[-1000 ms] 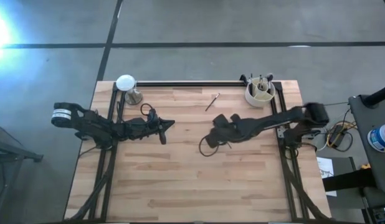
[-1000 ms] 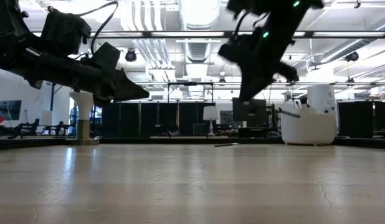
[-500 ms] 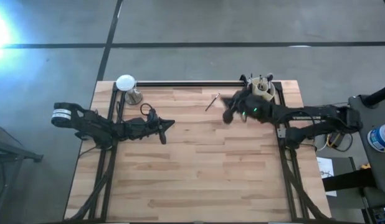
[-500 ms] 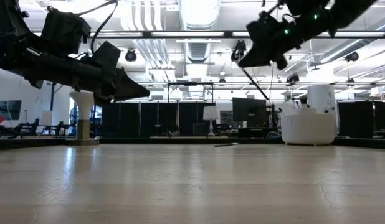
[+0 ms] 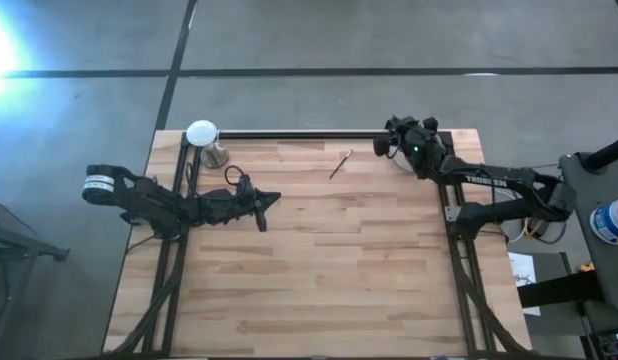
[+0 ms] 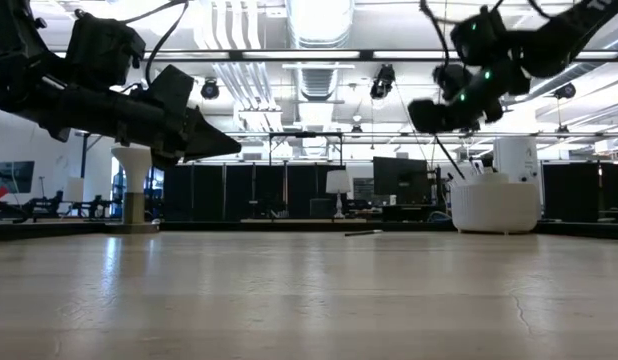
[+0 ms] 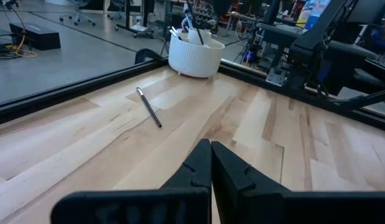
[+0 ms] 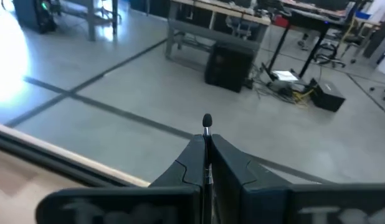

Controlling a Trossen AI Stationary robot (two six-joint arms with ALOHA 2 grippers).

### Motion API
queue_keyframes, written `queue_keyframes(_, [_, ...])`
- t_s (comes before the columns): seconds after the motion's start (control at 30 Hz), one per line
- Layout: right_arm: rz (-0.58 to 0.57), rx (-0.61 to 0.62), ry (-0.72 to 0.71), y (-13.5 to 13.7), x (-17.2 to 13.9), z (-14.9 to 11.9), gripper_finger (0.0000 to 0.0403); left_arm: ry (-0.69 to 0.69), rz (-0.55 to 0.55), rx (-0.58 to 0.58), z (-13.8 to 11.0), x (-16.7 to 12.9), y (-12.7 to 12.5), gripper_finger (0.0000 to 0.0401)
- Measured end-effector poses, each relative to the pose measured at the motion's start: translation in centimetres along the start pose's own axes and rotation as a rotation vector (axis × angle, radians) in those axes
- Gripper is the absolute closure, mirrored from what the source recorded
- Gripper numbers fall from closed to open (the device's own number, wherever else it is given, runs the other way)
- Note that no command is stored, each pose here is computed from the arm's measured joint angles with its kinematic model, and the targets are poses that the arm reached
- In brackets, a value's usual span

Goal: Pick & Place Makeup Brushes
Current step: Put the black foundation brush into the white makeup holder

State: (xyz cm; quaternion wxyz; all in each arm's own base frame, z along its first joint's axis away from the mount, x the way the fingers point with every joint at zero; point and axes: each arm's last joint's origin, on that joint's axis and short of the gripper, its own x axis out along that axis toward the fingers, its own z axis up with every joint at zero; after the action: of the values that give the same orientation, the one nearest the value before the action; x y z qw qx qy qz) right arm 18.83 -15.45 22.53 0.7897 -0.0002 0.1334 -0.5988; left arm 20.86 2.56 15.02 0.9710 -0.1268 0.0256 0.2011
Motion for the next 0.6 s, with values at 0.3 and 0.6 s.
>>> queue_keyframes(0.3, [-0.073, -0.009, -0.04, -0.4, 0.7, -2.1, 0.039, 0.0, 0.0, 0.0, 0.0, 0.0, 0.0, 0.0399])
queue_keyframes(0.6, [-0.112, -0.036, -0.078, -1.4, 0.7, -1.3, 0.039, -0.001, 0.005, 0.0, 0.0, 0.0, 0.1, 0.0399])
